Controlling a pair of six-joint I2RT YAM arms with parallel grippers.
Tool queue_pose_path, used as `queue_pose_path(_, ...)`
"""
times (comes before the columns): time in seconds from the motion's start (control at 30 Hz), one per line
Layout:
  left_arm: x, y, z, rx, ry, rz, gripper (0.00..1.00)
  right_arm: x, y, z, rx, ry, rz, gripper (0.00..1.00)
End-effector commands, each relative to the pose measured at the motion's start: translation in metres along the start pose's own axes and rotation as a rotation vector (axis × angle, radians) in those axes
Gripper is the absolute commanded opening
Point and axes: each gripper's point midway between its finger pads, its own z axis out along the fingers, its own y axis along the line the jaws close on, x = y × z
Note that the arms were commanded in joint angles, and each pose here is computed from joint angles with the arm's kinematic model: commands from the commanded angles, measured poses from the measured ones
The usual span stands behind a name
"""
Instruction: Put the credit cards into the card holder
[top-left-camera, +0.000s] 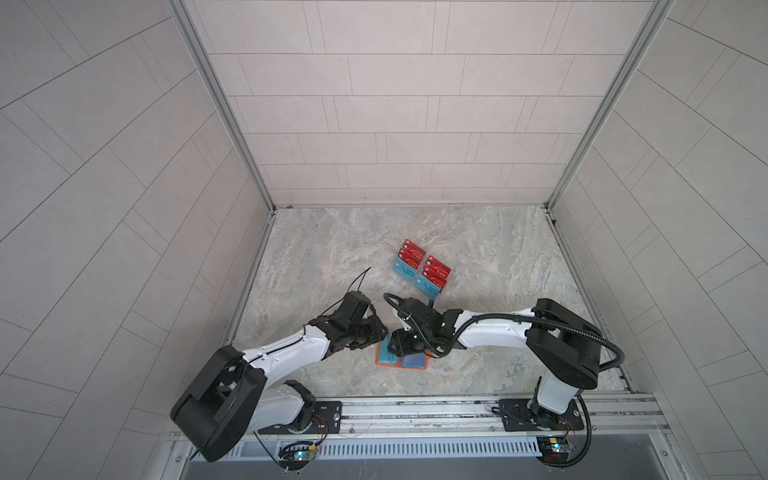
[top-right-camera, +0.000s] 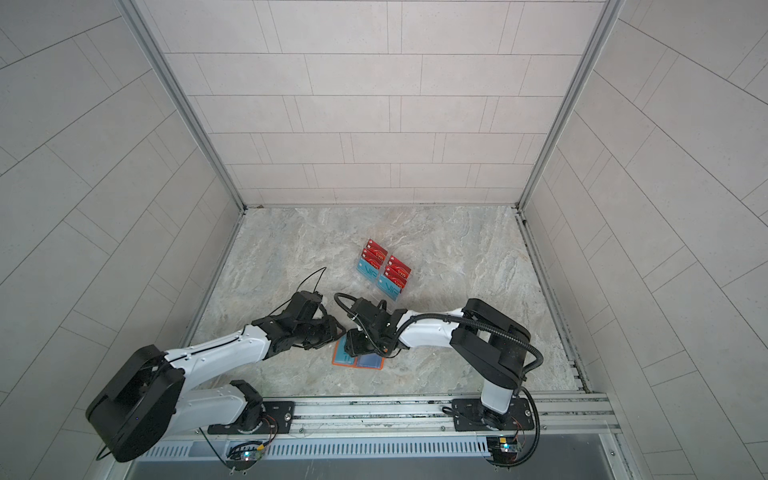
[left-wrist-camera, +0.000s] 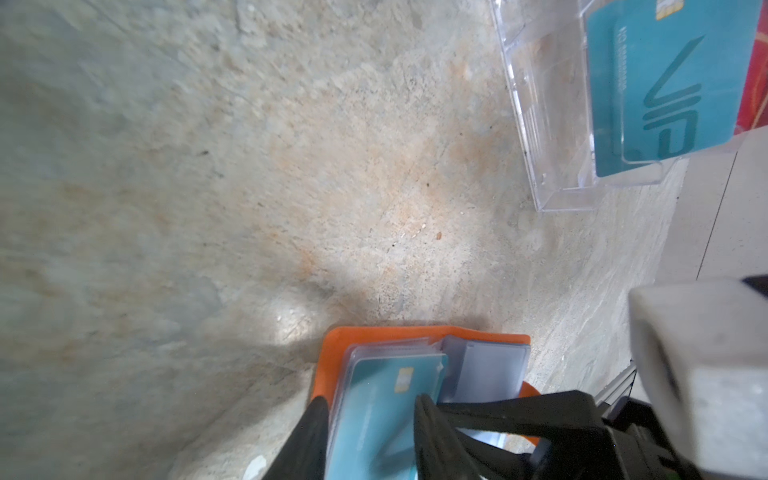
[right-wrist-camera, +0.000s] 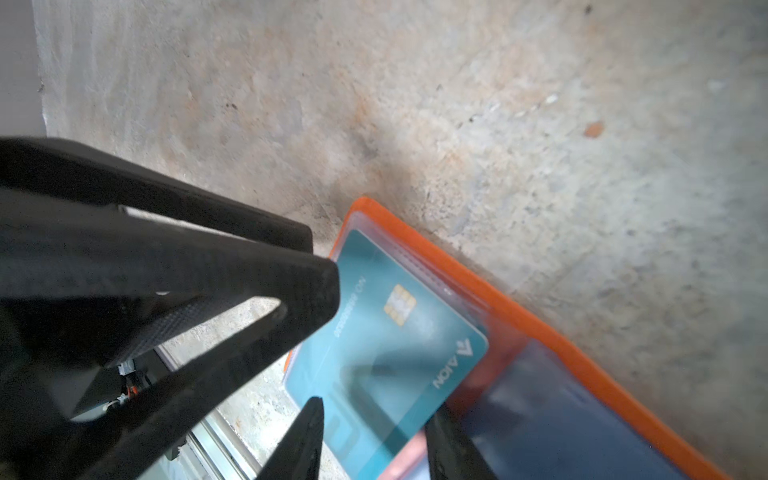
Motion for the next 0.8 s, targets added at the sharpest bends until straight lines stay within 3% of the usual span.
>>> queue_pose_path(0.0, -0.001, 0.003, -0.006, -0.029, -0.012, 0.015, 0.39, -0.005, -0.005, -0.011, 0.045, -0.011, -0.026, 0.43)
queue_pose_path(0.77, 0.042, 0.015, -0.007, -0.064, 0.015, -0.006, 0.39, -0.007, -0.011, -0.042, 0.076, -0.004, -0.115, 0.4)
